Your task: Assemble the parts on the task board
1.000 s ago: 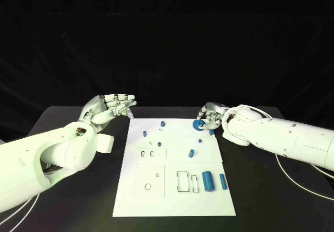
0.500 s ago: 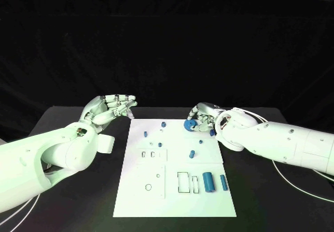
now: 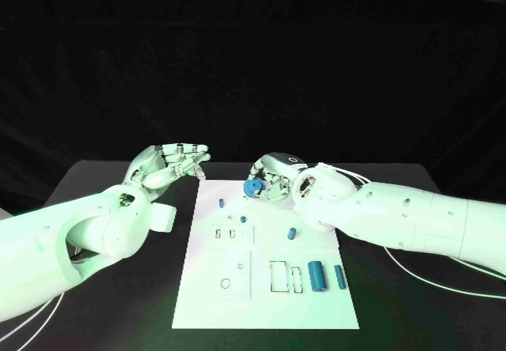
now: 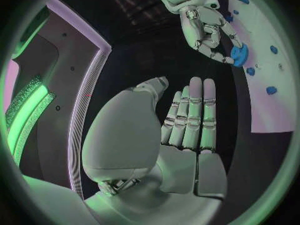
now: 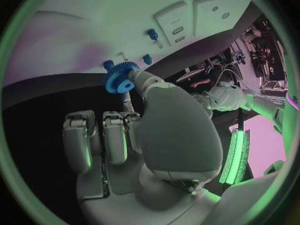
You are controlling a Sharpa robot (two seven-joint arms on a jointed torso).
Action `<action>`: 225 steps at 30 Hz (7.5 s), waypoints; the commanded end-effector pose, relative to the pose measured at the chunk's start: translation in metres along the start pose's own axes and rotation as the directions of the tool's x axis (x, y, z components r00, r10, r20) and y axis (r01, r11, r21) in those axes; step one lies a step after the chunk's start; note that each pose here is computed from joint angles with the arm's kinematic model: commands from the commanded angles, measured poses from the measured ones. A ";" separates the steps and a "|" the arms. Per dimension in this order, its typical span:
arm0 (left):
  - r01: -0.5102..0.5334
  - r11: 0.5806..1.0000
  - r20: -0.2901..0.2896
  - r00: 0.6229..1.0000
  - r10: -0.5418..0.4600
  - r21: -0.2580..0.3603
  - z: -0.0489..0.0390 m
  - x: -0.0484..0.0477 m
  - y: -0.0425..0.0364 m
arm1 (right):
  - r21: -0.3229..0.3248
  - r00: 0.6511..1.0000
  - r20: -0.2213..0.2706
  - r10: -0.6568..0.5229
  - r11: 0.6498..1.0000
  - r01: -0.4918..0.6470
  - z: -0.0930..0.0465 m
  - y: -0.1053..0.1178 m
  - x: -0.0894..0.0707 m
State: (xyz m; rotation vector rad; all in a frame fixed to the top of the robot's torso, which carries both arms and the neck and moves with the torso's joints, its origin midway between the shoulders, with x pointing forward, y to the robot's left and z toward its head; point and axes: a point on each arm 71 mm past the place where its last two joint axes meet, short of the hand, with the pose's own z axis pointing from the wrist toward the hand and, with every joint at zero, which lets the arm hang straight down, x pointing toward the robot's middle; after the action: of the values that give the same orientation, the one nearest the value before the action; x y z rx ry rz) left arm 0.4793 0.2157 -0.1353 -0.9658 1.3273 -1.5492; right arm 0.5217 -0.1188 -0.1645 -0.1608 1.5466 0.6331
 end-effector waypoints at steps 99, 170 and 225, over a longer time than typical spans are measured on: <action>0.006 1.000 -0.010 1.000 -0.006 -0.004 0.0007 -0.0043 0.0016 | 0.082 0.966 -0.019 0.257 0.963 -0.255 -0.083 -0.108 -0.040; 0.004 1.000 -0.006 1.000 -0.004 -0.019 0.0019 -0.0080 0.0070 | 0.163 0.986 -0.118 0.116 0.982 -0.096 -0.088 -0.162 0.004; -0.003 0.999 -0.001 1.000 0.003 -0.045 0.0066 -0.0084 0.0201 | 0.133 0.972 -0.007 0.234 0.964 -0.231 -0.049 0.002 0.006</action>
State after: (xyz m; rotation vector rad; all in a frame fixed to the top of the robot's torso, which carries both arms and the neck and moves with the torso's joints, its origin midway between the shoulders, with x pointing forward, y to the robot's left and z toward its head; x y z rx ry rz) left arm 0.4908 0.2223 -0.1547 -0.9948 1.3646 -1.5014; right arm 0.4777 -0.1399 -0.1698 0.0782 1.6263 0.7696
